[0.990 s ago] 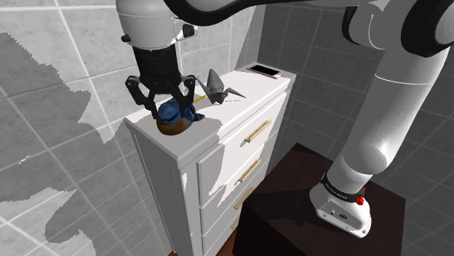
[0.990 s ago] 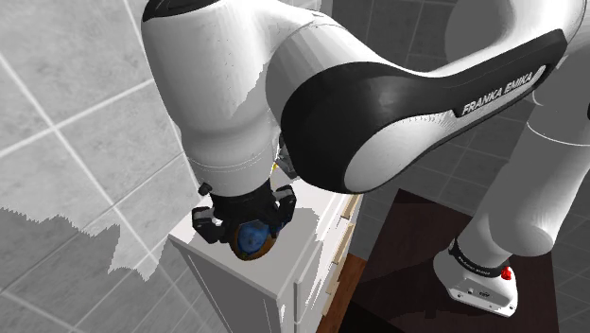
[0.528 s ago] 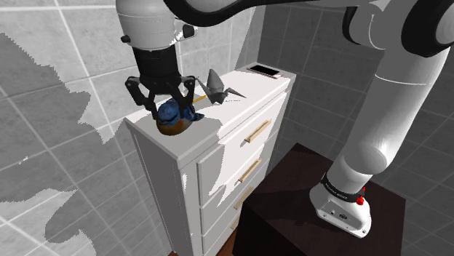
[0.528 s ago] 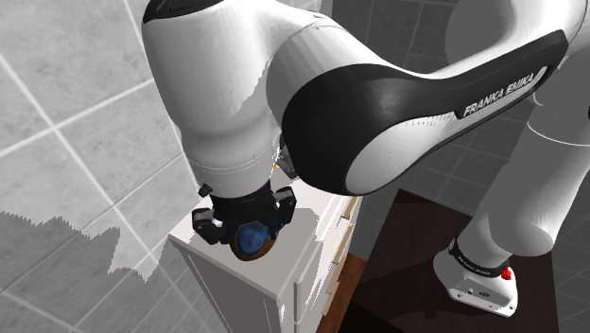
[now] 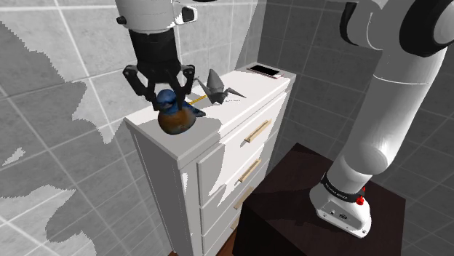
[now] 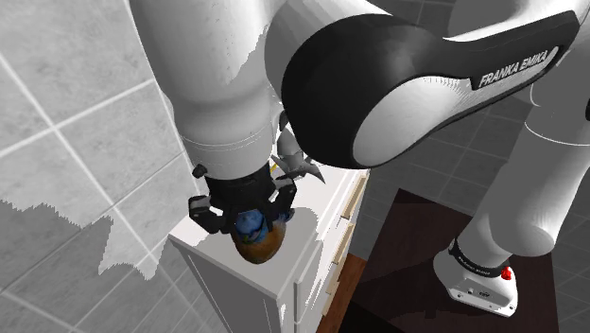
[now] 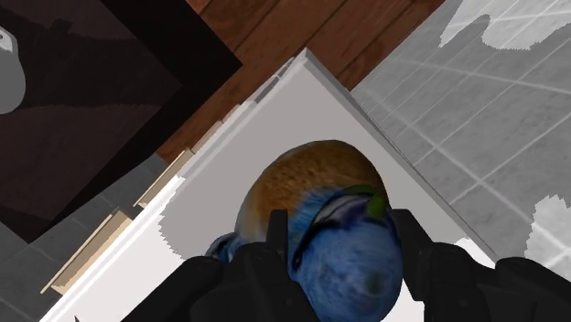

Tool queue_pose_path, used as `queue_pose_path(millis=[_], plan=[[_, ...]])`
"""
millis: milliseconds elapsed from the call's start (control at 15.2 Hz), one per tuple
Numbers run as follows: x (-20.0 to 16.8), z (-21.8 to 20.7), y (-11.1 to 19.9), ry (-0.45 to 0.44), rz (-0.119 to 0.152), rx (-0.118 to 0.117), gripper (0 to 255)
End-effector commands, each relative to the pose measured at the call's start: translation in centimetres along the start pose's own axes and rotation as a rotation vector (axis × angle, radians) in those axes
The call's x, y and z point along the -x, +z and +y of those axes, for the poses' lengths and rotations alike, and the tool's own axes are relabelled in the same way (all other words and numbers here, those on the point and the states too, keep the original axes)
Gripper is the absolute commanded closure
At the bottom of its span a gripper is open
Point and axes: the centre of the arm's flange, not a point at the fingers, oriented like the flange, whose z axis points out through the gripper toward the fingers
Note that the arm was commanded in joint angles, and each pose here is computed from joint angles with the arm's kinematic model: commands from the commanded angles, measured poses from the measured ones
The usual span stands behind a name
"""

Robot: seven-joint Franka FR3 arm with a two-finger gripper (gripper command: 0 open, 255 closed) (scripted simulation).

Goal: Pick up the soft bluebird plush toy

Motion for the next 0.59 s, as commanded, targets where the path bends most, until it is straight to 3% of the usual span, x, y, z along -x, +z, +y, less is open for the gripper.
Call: queue_pose_path(millis=[0, 528], plan=[[-0.1, -0.1, -1.0, 0.000, 0.000, 0.000, 255], [-0.4, 0.0, -5.2, 0.000, 0.000, 0.000, 255]])
